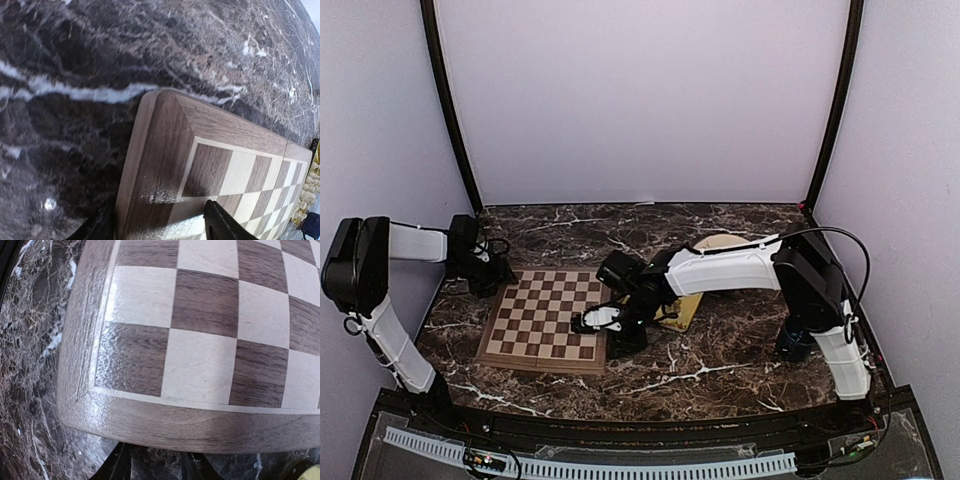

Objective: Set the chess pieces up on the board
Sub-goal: Adjust the chessboard at the center of the board.

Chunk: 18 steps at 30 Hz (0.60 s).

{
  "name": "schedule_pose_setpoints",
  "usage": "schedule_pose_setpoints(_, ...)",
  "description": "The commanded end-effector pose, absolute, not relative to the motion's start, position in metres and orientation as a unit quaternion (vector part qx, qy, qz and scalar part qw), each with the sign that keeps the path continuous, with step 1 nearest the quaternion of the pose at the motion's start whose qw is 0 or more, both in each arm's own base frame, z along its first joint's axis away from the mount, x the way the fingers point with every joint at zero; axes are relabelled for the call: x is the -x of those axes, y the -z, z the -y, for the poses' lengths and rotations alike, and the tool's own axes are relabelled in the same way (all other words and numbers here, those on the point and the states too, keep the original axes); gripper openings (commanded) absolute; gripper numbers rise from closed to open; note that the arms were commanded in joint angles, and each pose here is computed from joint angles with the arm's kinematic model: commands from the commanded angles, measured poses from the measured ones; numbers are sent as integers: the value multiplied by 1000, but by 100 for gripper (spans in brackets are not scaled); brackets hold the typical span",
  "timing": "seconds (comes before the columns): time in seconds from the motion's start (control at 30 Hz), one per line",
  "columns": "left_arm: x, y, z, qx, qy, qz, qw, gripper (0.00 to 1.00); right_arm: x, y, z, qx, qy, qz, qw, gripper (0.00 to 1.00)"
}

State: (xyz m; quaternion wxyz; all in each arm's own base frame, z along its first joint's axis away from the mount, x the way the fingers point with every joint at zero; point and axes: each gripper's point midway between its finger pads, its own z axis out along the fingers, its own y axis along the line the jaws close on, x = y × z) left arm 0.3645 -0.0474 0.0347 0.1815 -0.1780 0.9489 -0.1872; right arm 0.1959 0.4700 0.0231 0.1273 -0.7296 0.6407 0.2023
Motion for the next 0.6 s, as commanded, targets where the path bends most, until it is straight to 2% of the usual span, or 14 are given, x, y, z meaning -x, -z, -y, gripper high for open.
schedule_pose_setpoints(0.0,-393,-49,63,139,224,-944,200,63,-162,-6,-490,768,-201,-598,112,36)
schedule_pose_setpoints(0.17,-413,-48,69,120,235,-945,194,59,-149,-12,-518,775,-223,-576,132,36)
schedule_pose_setpoints(0.4,-416,-35,88,95,237,-949,184,58,-142,-32,-571,772,-265,-553,166,36)
schedule_pose_setpoints(0.57,-417,-35,96,76,228,-952,189,58,-134,-36,-590,767,-288,-550,162,35)
